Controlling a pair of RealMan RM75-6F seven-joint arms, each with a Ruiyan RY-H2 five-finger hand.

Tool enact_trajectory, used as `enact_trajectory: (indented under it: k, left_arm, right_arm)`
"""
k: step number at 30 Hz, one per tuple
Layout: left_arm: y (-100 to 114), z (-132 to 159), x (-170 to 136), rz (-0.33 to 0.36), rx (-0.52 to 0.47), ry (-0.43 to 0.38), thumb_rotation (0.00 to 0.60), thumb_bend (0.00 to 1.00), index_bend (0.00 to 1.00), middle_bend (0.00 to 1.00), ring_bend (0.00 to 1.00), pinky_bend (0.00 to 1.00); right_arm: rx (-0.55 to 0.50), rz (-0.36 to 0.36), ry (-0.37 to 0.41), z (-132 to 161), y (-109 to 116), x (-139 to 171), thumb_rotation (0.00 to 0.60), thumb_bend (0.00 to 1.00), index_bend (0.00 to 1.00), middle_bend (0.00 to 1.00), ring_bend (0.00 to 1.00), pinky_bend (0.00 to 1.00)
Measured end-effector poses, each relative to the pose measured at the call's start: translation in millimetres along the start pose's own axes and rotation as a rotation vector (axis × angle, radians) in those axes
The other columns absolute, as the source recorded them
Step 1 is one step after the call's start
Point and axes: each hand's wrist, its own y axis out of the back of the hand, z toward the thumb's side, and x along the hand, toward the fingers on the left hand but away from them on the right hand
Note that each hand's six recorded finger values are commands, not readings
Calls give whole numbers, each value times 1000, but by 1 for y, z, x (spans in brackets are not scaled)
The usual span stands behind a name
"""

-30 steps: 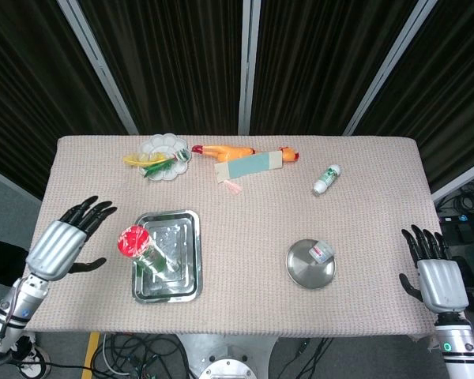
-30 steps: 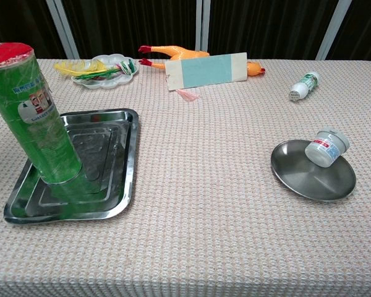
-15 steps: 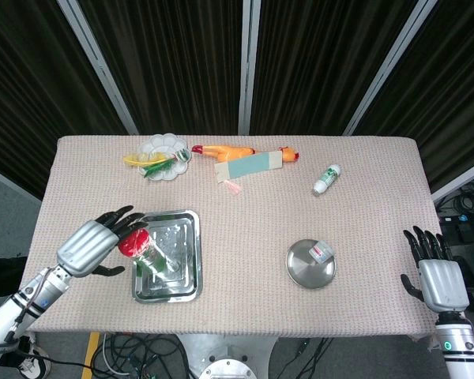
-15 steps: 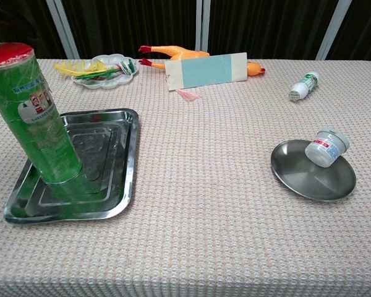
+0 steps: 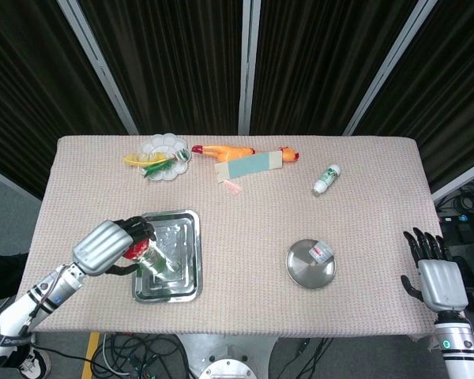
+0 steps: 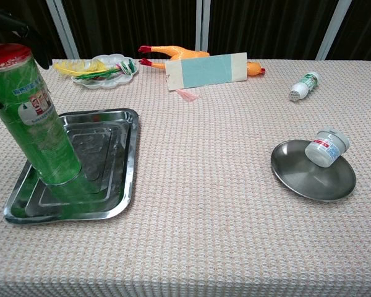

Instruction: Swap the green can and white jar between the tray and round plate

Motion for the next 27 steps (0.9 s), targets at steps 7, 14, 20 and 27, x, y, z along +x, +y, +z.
enact_trajectory:
  k: [7,14,20,27]
  left_arm:
    - [1,0,6,16,-13,-7,600,265,394,374,330,634]
    - [13,7,16,40,15,-38,600,278,413,397,346,641]
    - [33,20,44,49,46,-91,600,279,413,396,347,641]
    - [54,44,104,57,83,-170,600,283,411,396,346,640]
  right_arm:
    - [-6,-3,-7,-2,2,0,600,263,0,0,0,0]
    - [-8,-9,-14,-5,4,1,600,263,0,0,0,0]
    - [-5,-25,-14,-3,10,1,600,265,0,0,0,0]
    - [-1,-10,-16,-7,4,1,600,265,0,0,0,0]
